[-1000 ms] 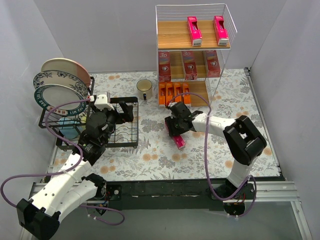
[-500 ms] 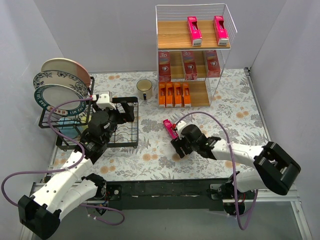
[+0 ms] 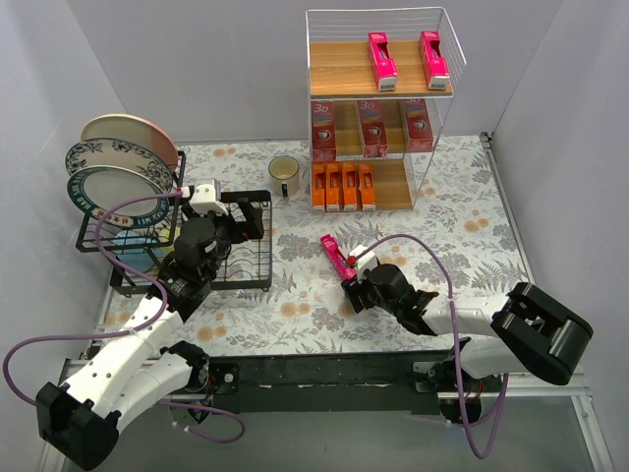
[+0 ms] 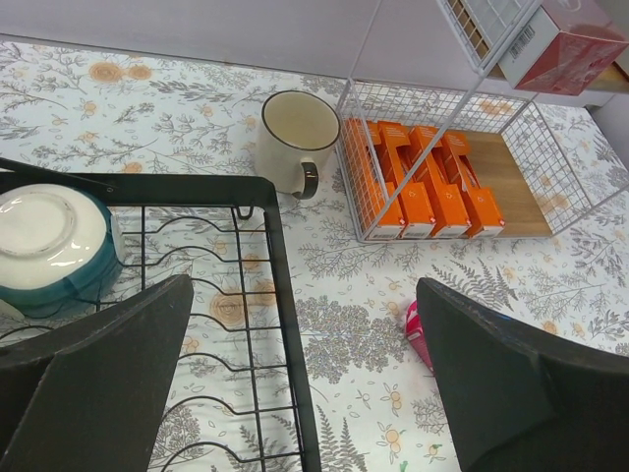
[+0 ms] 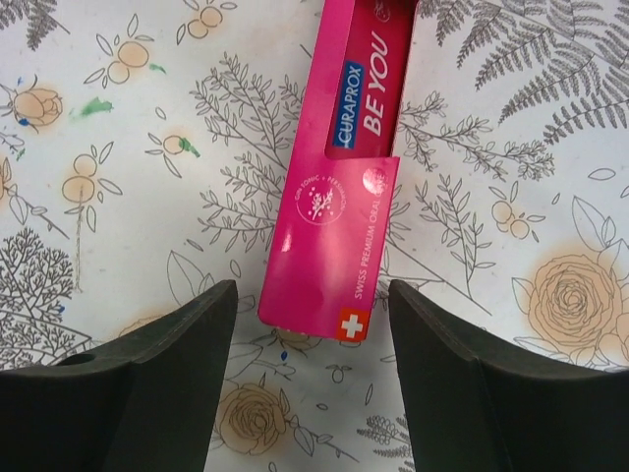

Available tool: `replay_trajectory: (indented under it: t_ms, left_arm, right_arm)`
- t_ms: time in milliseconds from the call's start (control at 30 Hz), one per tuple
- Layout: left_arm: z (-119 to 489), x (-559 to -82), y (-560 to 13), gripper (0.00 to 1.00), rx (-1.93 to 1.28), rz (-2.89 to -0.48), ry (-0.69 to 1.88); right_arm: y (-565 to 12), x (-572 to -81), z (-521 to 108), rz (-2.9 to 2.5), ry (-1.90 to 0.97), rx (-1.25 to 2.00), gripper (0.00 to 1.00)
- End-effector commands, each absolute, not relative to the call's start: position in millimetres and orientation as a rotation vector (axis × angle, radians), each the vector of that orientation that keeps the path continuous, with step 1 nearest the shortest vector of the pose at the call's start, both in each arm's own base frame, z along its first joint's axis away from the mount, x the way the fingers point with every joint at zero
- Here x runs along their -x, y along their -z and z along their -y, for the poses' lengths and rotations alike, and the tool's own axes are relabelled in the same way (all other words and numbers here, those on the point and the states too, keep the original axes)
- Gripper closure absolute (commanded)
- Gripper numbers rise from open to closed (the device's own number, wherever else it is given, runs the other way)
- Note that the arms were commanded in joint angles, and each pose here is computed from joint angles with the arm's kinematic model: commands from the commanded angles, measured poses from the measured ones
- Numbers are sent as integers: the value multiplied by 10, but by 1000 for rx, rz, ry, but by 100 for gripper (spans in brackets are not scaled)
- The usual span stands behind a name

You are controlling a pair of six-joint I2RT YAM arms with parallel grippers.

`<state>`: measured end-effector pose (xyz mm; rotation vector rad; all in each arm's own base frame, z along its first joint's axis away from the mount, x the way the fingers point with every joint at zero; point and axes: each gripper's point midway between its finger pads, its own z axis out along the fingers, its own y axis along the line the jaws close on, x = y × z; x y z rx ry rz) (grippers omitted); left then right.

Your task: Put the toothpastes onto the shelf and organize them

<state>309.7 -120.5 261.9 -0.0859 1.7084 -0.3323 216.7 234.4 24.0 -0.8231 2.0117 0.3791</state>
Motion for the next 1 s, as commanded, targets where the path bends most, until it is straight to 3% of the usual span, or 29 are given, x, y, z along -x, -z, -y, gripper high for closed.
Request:
replay_trajectory:
  t_ms: [0,267,300,500,733,967]
  left_arm:
    - [1153,-3120,-2645,2,96,-1698,306]
    - [1125,-3089,-2702,2,104,-1677,311]
    - [1126,-3088,-2702,2,103,-1677,310]
    - [1128,-3105,-2680,2,104,-1686,306]
    - [1120,-3099,-2711,2,108,-1679,312]
    - [1090,-3074,-2753,2,117,-1662,312]
  right_arm:
    - [-206,-2234,-2339,-1972,-339,824,31]
    - [-318,-2238,-2338,-1951,-318,823,48]
    - [-447,-2247,-2387,-1924,-339,813,53]
    - [-995,-2226,-2386,-1868,-367,772,59]
    - [-1943,-2280,-2388,-1806,-375,726,59]
    - [-3522,-2471,-2383,-1685,-371,562,58]
